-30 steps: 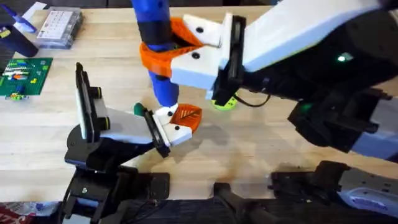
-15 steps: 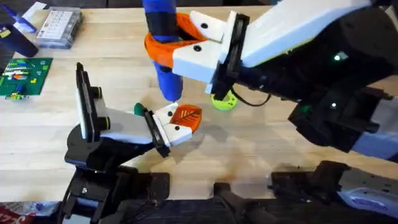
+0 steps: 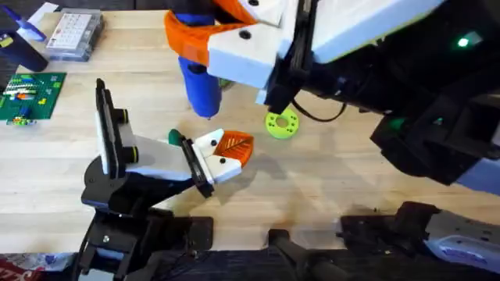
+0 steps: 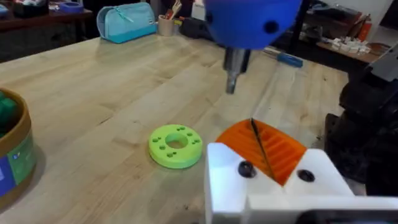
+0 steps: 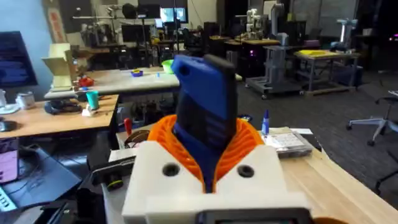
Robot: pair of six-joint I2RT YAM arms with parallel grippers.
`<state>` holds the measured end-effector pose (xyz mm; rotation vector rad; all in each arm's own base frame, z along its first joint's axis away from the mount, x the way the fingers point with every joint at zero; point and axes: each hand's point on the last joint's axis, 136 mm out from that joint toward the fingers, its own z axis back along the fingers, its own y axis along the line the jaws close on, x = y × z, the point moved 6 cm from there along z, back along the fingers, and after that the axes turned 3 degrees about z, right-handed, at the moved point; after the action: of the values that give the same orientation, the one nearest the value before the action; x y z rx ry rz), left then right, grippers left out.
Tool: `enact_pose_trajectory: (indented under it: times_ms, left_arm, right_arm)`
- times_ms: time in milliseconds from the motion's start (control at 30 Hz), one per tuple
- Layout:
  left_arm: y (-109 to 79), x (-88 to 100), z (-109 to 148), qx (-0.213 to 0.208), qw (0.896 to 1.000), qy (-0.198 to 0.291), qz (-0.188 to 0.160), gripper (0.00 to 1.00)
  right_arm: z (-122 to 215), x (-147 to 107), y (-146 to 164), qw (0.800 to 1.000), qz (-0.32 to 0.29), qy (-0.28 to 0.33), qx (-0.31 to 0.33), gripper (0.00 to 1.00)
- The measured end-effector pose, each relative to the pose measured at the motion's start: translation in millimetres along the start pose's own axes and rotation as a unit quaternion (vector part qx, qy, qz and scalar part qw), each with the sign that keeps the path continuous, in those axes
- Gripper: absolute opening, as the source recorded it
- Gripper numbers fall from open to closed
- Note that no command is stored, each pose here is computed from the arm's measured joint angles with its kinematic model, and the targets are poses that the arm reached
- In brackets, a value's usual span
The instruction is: Pick up the gripper from the table and insert it into the empty holder that is missing its gripper. Then pick up a screw, insert it into the mounting hole, and use the screwdriver to tighten it. Finally, clean up the table by picking up the vegetable and placing it into the bucket.
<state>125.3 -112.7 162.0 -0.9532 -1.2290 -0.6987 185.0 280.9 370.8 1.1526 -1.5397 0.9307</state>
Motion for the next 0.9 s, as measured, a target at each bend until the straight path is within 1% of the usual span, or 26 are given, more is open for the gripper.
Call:
enact_pose_trajectory:
  times_ms: [267,567,767,900]
  left_arm:
    - [-0.1,0.1,0,0.000,1.000,0.000,0.000,0.016]
    - [0.0,0.0,0,0.000,1.000,0.000,0.000,0.016]
    - [-0.1,0.1,0,0.000,1.000,0.000,0.000,0.016]
    - [0.0,0.0,0,0.000,1.000,0.000,0.000,0.016]
  right_arm:
    - [-1,3,1,1.000,-0.017,-0.003,0.003,0.036]
    - [-1,3,1,1.000,-0.020,-0.003,0.003,0.037]
    - [-1,-8,0,0.999,-0.035,0.027,0.003,0.037]
    - [-1,-4,1,0.999,-0.031,0.017,0.004,0.036]
